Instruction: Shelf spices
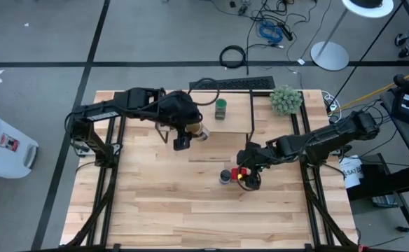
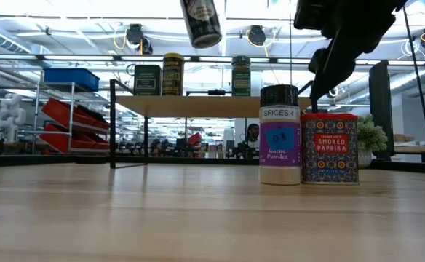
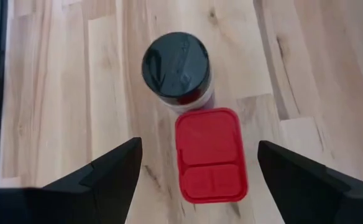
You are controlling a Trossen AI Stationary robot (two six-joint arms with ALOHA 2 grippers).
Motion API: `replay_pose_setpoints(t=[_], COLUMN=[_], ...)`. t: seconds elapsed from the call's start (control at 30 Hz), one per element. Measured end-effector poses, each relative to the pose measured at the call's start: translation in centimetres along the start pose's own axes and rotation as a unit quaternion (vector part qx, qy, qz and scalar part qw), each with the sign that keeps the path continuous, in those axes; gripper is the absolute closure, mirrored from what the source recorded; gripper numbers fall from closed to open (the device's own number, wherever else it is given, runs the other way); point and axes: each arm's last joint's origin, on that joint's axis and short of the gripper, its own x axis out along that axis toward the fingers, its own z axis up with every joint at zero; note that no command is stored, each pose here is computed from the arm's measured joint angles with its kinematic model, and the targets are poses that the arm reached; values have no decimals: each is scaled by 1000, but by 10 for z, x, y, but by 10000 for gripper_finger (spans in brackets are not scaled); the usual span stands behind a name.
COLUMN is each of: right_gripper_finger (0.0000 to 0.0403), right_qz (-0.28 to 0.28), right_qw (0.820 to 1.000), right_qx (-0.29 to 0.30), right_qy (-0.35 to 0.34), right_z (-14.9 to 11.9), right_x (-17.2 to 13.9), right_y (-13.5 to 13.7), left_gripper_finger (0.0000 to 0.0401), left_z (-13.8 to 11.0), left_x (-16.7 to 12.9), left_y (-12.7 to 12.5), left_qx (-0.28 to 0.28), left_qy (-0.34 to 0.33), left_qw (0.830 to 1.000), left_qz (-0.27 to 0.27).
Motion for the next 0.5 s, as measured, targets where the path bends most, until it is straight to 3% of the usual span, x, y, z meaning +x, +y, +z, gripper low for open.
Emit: replay_pose_setpoints(t=[0.17,0.5], right_gripper_finger=[84,57], right_qz=[17,-3], right_qw=[999,998], right_qx=[0,-10], right_qy=[28,68], right_z=[1,-3], right_x=[13,34], right_y=[-4,-8], left_gripper_finger=[115,115], left_z=[-1,-1], left_x=[0,1], left_y=[9,15], left_qx=[2,-2], left_qy=[1,-1], left_qw=[1000,1000], left_qz=[9,5])
